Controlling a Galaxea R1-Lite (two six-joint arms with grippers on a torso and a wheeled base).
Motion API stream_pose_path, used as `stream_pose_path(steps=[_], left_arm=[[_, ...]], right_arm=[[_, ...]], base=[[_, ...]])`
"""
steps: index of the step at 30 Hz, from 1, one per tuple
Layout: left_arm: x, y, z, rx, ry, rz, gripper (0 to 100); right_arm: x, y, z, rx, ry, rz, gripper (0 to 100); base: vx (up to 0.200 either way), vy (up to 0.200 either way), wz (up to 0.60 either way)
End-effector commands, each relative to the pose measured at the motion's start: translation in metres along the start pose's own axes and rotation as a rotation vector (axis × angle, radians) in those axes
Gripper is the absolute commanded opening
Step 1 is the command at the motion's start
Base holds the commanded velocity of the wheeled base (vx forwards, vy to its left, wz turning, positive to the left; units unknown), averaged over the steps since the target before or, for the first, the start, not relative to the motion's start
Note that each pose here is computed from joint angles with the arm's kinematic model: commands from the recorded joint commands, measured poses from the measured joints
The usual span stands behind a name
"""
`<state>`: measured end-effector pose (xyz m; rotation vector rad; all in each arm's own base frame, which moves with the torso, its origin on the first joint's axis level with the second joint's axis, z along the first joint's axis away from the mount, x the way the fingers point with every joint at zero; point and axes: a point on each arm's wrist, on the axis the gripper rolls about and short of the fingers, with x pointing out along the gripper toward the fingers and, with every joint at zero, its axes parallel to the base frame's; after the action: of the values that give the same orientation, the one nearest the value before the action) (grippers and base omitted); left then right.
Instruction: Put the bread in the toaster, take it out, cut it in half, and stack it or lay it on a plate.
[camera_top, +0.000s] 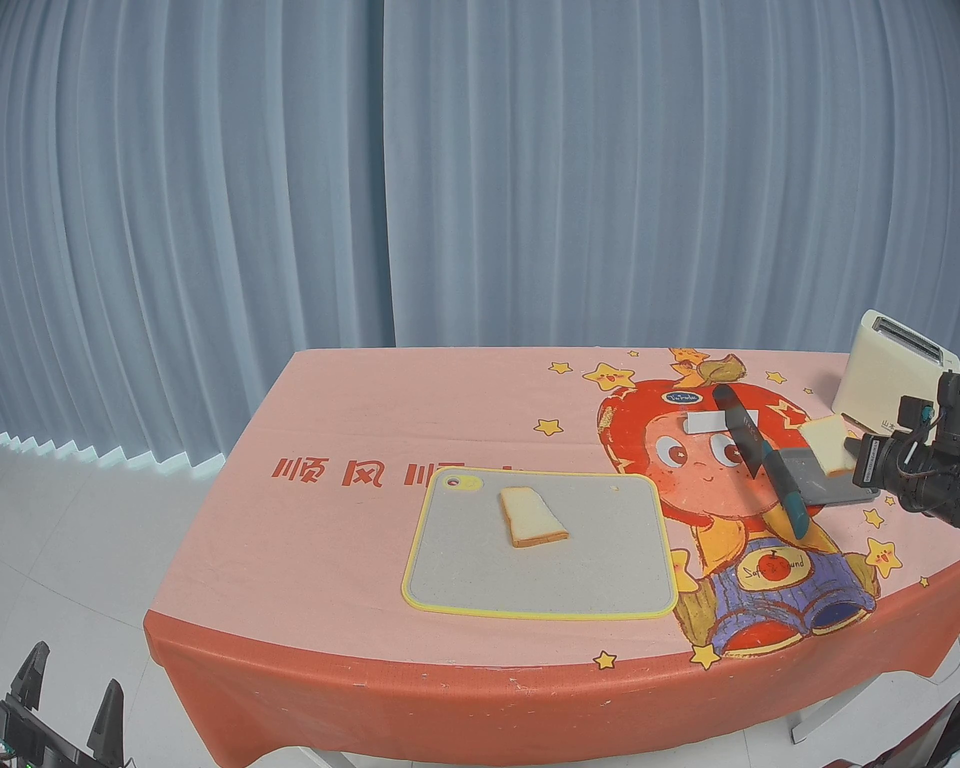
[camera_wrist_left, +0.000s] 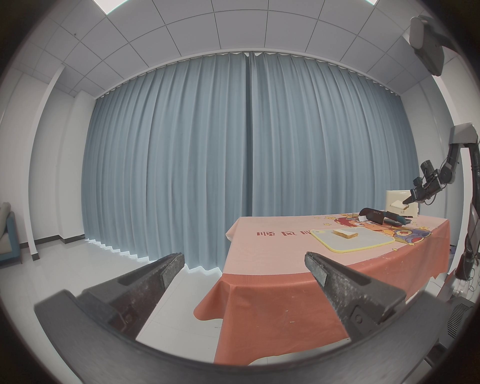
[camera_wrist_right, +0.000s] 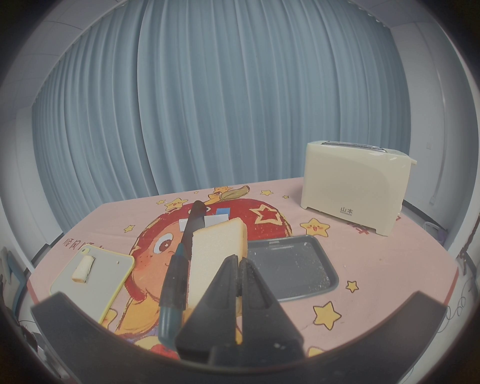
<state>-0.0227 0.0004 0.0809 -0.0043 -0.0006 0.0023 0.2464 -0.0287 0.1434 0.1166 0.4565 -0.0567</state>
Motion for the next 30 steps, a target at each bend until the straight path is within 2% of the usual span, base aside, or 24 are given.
stream_pose_path(steps=[1,6,14,21,26,30], left_arm=[[0.001,0.0,-0.005,0.0,0.019,0.002,100],[0.001,0.0,-0.005,0.0,0.019,0.001,100],[0.001,0.0,-0.005,0.0,0.019,0.001,100],[0.001,0.0,-0.005,0.0,0.019,0.001,100],[0.001,0.0,-0.005,0.003,0.019,0.008,100],[0.001,0.0,-0.005,0.001,0.019,0.005,100]], right_arm=[[0.015,-0.003,-0.008,0.003,0.037,-0.007,0],[0.03,-0.008,-0.012,0.007,0.024,-0.02,0],[0.046,-0.017,-0.022,0.001,0.046,-0.049,0],[0.046,-0.015,-0.024,-0.003,0.051,-0.041,0],[0.028,-0.01,-0.015,-0.008,0.005,-0.03,0],[0.027,-0.007,-0.015,-0.013,0.001,-0.025,0]], base=[[0.0,0.0,0.0],[0.0,0.0,0.0],[0.0,0.0,0.0],[0.0,0.0,0.0],[0.0,0.0,0.0],[0.0,-0.05,0.0]])
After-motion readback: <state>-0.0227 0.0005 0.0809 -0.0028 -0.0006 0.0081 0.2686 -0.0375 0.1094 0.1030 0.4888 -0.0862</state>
